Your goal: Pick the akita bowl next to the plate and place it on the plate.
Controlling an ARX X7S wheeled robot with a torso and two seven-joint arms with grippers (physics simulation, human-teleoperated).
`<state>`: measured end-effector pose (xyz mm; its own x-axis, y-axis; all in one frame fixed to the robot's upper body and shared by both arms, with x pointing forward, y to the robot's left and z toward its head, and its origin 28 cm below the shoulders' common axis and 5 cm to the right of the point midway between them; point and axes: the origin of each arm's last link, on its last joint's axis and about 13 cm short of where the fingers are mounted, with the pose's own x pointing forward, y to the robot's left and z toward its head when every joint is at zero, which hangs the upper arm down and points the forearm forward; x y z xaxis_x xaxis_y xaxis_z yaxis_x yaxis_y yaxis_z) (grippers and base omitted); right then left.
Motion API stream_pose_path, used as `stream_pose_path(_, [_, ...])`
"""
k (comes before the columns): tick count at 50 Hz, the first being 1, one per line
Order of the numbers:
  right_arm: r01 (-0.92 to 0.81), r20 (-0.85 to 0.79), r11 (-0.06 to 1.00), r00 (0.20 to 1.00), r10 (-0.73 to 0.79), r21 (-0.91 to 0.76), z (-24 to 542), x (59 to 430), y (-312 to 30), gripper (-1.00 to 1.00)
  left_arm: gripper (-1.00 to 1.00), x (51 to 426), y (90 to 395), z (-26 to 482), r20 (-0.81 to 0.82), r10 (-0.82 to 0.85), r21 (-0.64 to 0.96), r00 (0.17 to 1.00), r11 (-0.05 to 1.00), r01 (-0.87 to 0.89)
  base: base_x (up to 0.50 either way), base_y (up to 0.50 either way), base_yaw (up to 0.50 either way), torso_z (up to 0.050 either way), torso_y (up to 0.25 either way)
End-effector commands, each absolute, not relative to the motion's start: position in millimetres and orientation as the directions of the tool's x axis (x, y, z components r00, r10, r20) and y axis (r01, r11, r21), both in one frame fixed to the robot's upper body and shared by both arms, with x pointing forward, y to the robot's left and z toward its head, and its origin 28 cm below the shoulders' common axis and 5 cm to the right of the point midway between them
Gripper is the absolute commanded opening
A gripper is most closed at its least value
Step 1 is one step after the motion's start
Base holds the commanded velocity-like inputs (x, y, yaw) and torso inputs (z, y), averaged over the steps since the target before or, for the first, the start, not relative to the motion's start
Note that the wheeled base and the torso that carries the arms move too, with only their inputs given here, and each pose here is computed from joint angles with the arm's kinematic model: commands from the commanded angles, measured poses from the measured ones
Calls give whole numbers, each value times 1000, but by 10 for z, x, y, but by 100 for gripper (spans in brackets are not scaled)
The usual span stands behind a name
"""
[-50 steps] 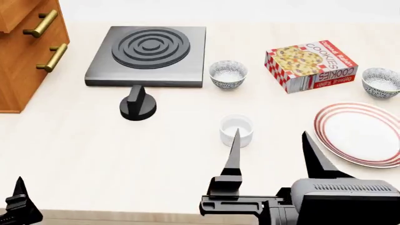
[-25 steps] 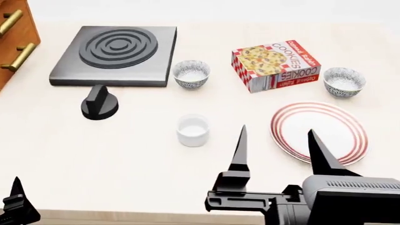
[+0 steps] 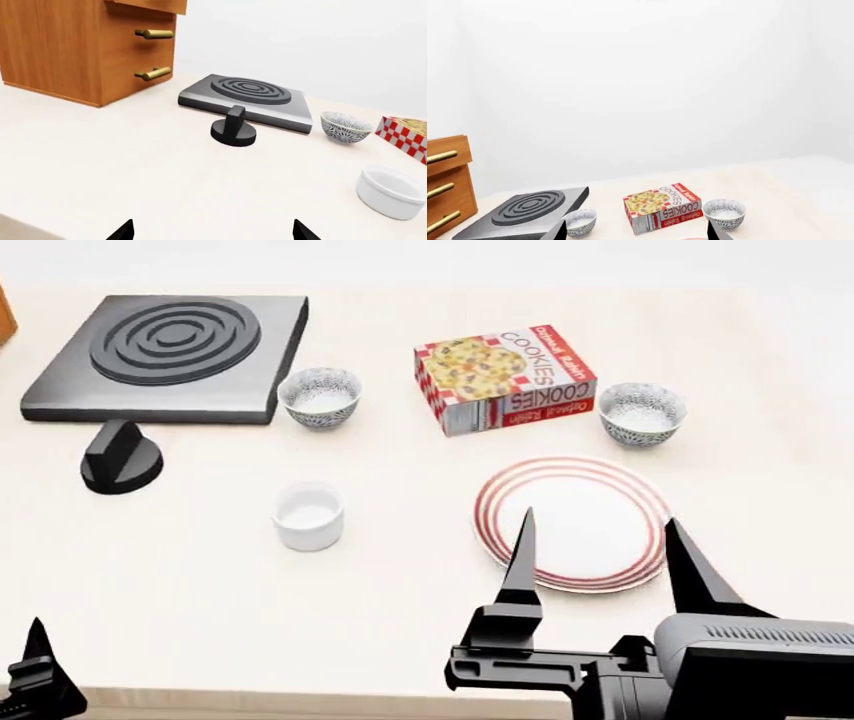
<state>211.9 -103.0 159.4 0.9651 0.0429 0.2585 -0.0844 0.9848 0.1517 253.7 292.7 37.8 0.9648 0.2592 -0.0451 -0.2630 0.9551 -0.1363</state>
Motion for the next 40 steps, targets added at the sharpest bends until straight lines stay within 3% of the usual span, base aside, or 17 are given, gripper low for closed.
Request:
stream_pose_path(1, [-83, 256, 985, 966, 42, 152, 1589, 2123, -1033, 100, 100, 2535, 2927, 375, -43, 259, -132, 965, 956, -262, 0, -332, 0, 0, 0])
stream_pose_path(35, [-82, 260, 985, 965, 40, 154, 1578, 2129, -1042, 100, 100, 2542, 2922, 363, -40, 263, -127, 964, 956, -266, 0, -334, 0, 0, 0])
stream_pose_path(40, [-76, 260, 990, 965, 42, 121, 1583, 2124, -1029, 100, 100, 2538, 2923, 366, -40, 263, -126, 964, 956, -266, 0, 0, 0, 0, 0])
